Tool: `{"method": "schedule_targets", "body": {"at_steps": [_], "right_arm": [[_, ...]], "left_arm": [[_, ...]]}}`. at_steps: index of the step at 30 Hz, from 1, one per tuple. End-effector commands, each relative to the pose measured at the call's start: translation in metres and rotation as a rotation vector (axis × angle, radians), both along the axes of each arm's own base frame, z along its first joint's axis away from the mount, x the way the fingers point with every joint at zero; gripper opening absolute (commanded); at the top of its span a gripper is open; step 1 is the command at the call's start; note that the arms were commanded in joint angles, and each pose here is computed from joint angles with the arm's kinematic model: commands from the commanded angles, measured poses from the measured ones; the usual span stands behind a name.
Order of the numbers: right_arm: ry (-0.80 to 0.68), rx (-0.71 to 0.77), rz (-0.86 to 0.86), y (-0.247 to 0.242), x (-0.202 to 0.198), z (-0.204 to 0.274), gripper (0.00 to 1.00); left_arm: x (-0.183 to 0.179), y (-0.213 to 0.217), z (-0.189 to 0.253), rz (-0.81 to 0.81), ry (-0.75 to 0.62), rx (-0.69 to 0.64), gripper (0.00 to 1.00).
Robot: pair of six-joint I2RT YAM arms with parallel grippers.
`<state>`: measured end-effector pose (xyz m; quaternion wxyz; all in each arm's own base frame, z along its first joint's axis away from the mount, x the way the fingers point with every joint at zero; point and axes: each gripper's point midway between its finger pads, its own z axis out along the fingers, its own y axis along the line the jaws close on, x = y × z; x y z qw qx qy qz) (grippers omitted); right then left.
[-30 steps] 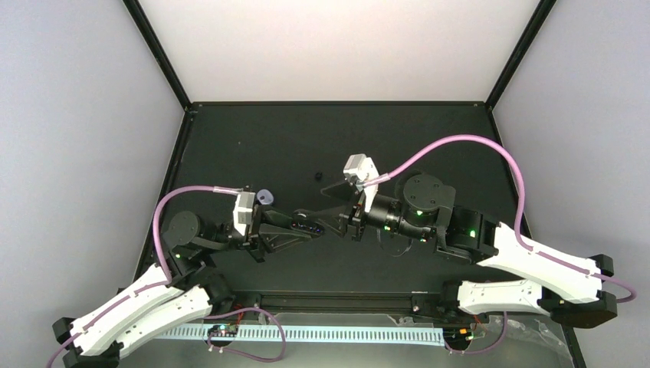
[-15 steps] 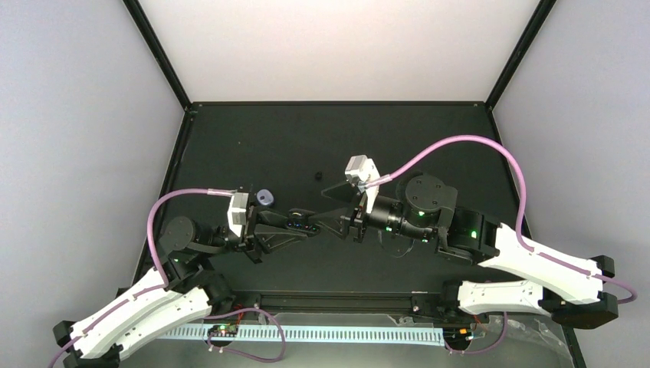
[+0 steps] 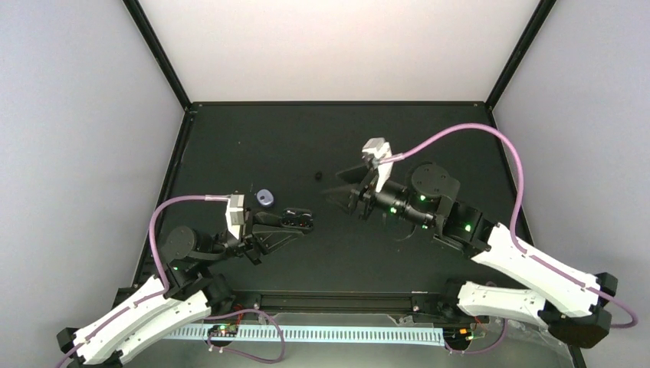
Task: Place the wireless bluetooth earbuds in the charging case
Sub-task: Pick up the earbud from the center of the board.
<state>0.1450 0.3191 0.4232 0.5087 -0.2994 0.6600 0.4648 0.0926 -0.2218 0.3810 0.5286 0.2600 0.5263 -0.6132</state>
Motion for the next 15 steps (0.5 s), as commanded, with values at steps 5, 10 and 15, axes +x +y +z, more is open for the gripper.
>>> {"method": "schedule_targets", "body": {"at_steps": [5,10,15], "right_arm": [[0.29,0.073,-0.476,-0.077,0.131,-0.08,0.64],[0.464,-0.021,-0.692,-0.111,0.195,-0.174,0.59],[0.57,-0.09,-0.832,-0.142,0.246,-0.239,0.53]], "left_arm": [[0.007,0.016,-0.017,0.087,0.076,-0.001,0.01],[0.009,0.019,-0.026,0.112,0.077,0.025,0.01],[0.011,0.019,-0.033,0.13,0.073,0.059,0.02]]}}
